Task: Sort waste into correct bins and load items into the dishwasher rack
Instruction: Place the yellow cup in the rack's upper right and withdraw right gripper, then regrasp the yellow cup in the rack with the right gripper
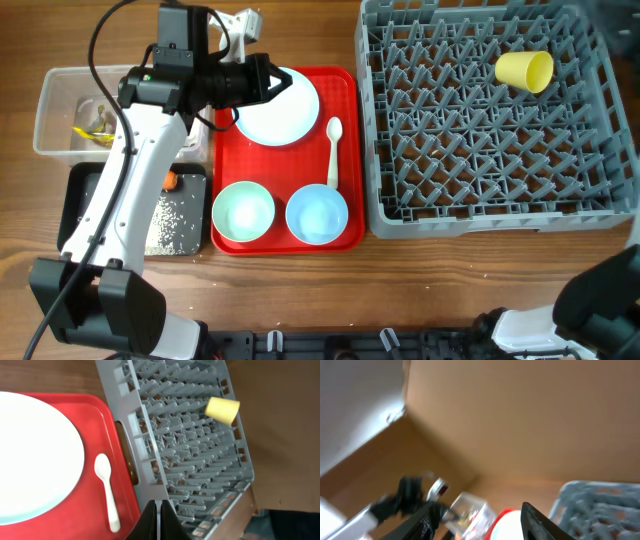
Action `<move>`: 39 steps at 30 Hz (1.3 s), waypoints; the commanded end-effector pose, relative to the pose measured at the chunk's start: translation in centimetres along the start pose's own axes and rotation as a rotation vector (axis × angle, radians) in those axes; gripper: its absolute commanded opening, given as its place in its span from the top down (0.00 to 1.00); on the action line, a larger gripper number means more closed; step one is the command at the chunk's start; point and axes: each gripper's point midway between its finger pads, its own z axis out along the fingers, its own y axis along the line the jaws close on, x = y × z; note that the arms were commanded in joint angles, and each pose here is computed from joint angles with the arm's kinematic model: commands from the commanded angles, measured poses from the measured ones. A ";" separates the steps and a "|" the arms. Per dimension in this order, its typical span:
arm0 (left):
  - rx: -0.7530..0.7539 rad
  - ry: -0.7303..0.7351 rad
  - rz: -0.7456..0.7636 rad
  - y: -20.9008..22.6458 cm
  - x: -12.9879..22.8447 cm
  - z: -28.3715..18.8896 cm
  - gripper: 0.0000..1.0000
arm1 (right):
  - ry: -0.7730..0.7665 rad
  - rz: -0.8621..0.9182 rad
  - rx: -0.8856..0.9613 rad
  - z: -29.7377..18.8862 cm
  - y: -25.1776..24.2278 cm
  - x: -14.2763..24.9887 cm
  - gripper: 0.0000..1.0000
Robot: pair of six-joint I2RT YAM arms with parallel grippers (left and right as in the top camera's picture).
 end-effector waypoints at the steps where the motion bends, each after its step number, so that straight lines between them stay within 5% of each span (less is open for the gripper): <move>1: -0.050 -0.023 -0.008 0.7 -0.6 0.1 0.96 | -0.087 -0.126 0.121 -1.2 -1.9 -1.9 0.45; 5: -0.111 -0.037 -0.016 1.8 -0.8 0.1 0.96 | -0.108 -0.064 0.460 -2.7 -9.5 0.3 0.44; 9: -0.169 -0.039 -0.023 2.7 -0.6 0.0 0.94 | 0.035 -0.081 0.897 -5.3 -15.8 4.8 0.31; 17: -0.434 -0.101 0.000 6.1 -1.2 -0.5 0.88 | 0.311 -0.214 0.910 0.3 -15.2 10.6 0.26; 21: -0.436 -0.121 0.009 6.3 -1.8 -0.3 0.87 | 0.357 -0.253 1.038 -0.2 -16.4 11.2 0.26; 35: -0.466 -0.042 -0.025 9.0 -0.3 2.4 0.90 | 0.533 -0.182 0.992 0.8 -23.8 17.4 0.32; 39: -0.465 -0.041 -0.025 9.0 -0.3 2.4 0.89 | 0.511 -0.204 0.990 1.1 -24.0 16.8 0.52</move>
